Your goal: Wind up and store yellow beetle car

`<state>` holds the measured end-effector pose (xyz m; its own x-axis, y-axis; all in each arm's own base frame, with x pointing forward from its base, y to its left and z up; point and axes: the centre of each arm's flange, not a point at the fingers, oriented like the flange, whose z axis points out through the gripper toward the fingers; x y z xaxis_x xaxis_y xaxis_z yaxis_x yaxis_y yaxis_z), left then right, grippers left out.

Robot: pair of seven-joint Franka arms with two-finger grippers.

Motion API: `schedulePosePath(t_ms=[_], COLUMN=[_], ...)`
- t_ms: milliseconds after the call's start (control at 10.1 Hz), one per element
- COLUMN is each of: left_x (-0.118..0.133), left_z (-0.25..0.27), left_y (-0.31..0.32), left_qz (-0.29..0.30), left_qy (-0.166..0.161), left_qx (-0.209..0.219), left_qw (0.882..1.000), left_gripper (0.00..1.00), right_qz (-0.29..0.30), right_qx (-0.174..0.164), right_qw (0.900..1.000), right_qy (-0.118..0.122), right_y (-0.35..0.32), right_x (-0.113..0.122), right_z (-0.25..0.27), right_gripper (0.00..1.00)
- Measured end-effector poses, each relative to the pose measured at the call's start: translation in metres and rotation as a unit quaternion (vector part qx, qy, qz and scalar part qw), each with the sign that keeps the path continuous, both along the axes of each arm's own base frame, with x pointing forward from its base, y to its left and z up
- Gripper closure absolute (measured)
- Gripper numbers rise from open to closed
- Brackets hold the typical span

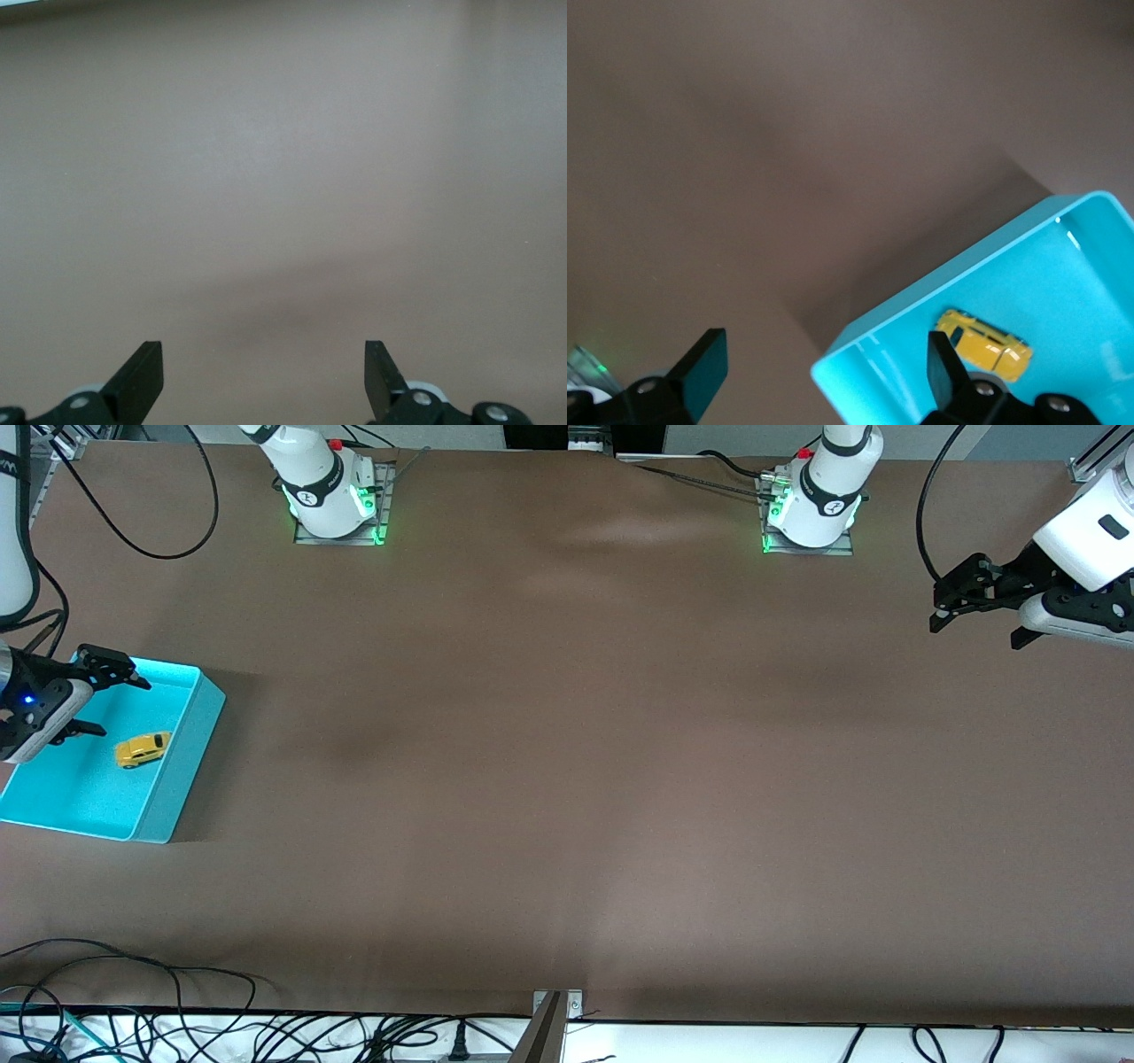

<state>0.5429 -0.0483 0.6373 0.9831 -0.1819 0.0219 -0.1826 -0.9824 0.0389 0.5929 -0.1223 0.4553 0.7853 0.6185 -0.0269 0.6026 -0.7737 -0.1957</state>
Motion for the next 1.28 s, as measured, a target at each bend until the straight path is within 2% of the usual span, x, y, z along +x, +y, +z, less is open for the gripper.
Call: schedulePosePath(t_ms=[99,296,493,888,1283], left_x=[0.000,0.000,0.000,0.000,0.000], left_z=[0.000,0.000,0.000,0.000,0.000], left_y=[0.000,0.000,0.000,0.000,0.000], left_qz=[0.000,0.000,0.000,0.000,0.000], left_qy=[0.000,0.000,0.000,0.000,0.000], left_qx=[0.000,0.000,0.000,0.000,0.000], left_qw=[1.000,1.000,1.000,1.000,1.000], left_gripper=[0.00,0.00,0.00,0.00,0.00], right_qz=[-0.056,-0.155,-0.216,-0.279,-0.306], right_qx=[-0.006,-0.018,-0.040,-0.062,-0.099], right_qw=[0.998,0.987,0.975,0.957,0.946], right_qy=[0.010,0.032,0.044,0.050,0.035], right_y=[0.013,0.034,0.045,0.068,0.095], right_x=[-0.006,-0.022,-0.031,-0.035,-0.040], right_z=[0.019,0.054,0.074,0.091,0.105], right_gripper=[0.00,0.00,0.00,0.00,0.00])
